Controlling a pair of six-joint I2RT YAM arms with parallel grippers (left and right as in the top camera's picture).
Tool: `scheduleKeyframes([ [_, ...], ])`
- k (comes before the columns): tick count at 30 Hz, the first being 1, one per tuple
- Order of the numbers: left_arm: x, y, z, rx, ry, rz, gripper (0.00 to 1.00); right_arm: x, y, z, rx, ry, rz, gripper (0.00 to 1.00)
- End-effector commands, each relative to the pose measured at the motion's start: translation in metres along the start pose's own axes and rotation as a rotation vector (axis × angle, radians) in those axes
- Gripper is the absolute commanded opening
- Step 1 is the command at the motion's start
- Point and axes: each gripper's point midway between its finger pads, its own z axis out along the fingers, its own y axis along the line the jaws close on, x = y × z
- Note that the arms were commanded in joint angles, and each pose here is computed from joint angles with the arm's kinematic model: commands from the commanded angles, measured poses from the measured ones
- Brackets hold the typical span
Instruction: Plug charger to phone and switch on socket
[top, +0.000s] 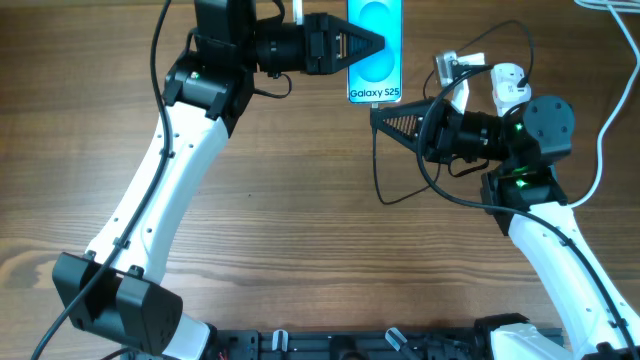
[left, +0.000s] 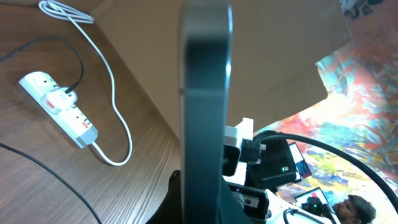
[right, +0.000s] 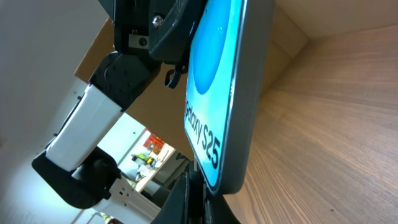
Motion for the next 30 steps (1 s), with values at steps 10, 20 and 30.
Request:
scheduleKeyframes([
  [10, 0.006, -0.027, -0.003, 0.06, 0.035, 0.05, 0.04, -0.001, -0.022, 0.004, 0.015, 0.004, 0.076, 0.04],
  [20, -0.002, -0.025, -0.006, 0.05, 0.007, 0.072, 0.04, 0.012, 0.004, 0.003, -0.082, 0.109, 0.024, 0.04],
  [30, -0.001, -0.025, -0.006, 0.05, 0.008, 0.071, 0.04, 0.002, 0.009, 0.003, -0.081, 0.062, -0.016, 0.04],
])
